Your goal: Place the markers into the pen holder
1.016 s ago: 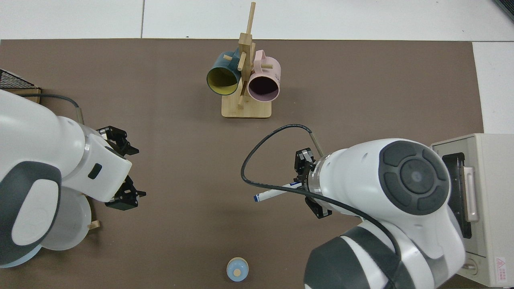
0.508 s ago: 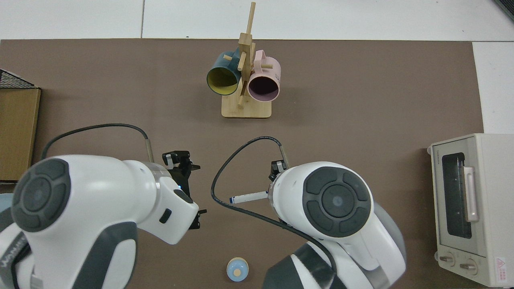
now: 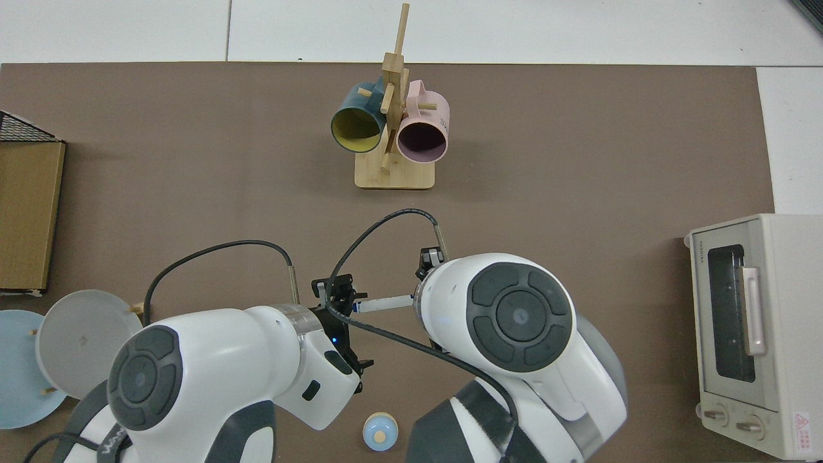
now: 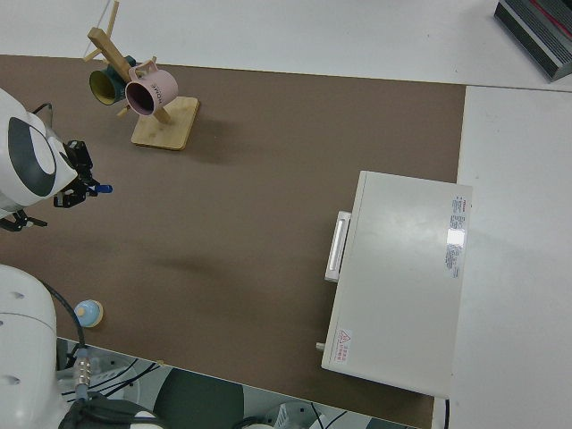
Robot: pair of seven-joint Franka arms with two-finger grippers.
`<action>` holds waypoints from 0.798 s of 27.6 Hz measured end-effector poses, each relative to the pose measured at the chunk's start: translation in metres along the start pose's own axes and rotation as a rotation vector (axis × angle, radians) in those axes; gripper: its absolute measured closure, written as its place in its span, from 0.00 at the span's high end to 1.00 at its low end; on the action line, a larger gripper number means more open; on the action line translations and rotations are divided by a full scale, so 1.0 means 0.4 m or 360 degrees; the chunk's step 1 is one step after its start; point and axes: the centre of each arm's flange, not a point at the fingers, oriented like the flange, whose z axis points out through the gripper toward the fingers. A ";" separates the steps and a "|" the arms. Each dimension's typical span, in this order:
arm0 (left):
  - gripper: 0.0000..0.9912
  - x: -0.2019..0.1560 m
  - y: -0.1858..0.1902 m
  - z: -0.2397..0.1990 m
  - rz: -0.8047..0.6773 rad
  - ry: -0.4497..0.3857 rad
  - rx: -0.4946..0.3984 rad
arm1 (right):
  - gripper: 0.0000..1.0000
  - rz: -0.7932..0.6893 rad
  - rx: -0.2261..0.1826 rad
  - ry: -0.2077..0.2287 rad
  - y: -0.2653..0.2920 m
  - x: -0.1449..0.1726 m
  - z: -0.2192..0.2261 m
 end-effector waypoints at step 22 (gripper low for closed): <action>0.49 0.043 -0.001 -0.022 0.0026 0.0066 0.0081 | 0.16 -0.0015 -0.0036 0.0019 0.013 -0.007 0.010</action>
